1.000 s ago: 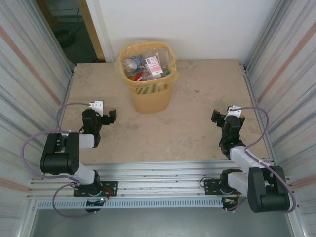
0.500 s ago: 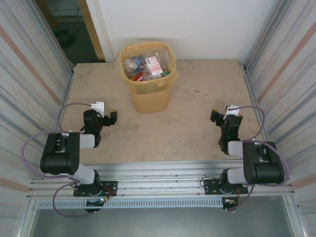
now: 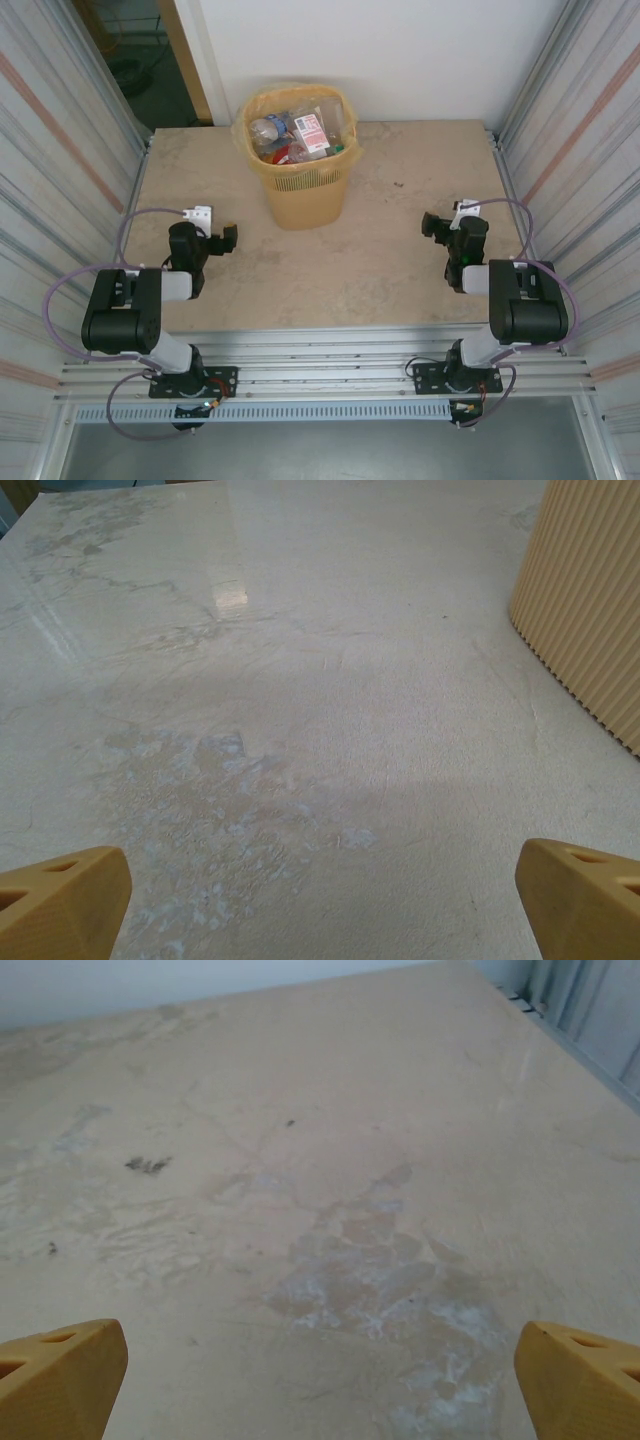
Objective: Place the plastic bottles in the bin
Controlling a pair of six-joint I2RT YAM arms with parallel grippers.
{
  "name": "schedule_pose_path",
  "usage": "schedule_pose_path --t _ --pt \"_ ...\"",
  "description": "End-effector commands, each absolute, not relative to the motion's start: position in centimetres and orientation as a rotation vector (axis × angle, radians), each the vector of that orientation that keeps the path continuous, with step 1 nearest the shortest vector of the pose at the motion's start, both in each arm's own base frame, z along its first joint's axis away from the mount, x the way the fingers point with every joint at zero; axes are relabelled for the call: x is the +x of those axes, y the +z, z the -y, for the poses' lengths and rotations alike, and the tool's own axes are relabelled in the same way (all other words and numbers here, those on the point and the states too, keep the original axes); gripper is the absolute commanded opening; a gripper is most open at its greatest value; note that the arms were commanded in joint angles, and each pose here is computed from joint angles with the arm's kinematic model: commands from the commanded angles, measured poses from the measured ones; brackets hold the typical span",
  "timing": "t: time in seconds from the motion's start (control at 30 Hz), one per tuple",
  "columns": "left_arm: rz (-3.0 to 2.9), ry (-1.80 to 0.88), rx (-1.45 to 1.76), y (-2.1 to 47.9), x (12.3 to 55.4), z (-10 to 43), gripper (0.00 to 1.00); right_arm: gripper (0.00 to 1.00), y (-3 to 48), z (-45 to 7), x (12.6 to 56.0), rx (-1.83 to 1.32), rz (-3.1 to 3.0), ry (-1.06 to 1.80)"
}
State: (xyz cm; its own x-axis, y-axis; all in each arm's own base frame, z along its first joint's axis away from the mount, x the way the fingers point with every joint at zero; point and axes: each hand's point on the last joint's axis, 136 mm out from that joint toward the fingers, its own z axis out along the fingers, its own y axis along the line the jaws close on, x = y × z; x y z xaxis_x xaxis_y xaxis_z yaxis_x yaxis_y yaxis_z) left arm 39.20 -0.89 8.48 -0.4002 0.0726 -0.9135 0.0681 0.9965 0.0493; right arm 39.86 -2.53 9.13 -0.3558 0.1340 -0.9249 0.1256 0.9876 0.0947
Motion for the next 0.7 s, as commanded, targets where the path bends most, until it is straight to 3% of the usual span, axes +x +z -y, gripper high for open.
schedule_pose_path --t 0.0,0.67 --pt "-1.965 0.000 0.097 9.10 39.55 1.07 0.99 0.98 8.14 1.92 39.53 0.137 -1.988 0.028" --pt "-1.965 0.004 0.099 9.15 39.61 1.10 0.99 0.98 8.12 1.91 39.51 0.135 -1.988 0.027"
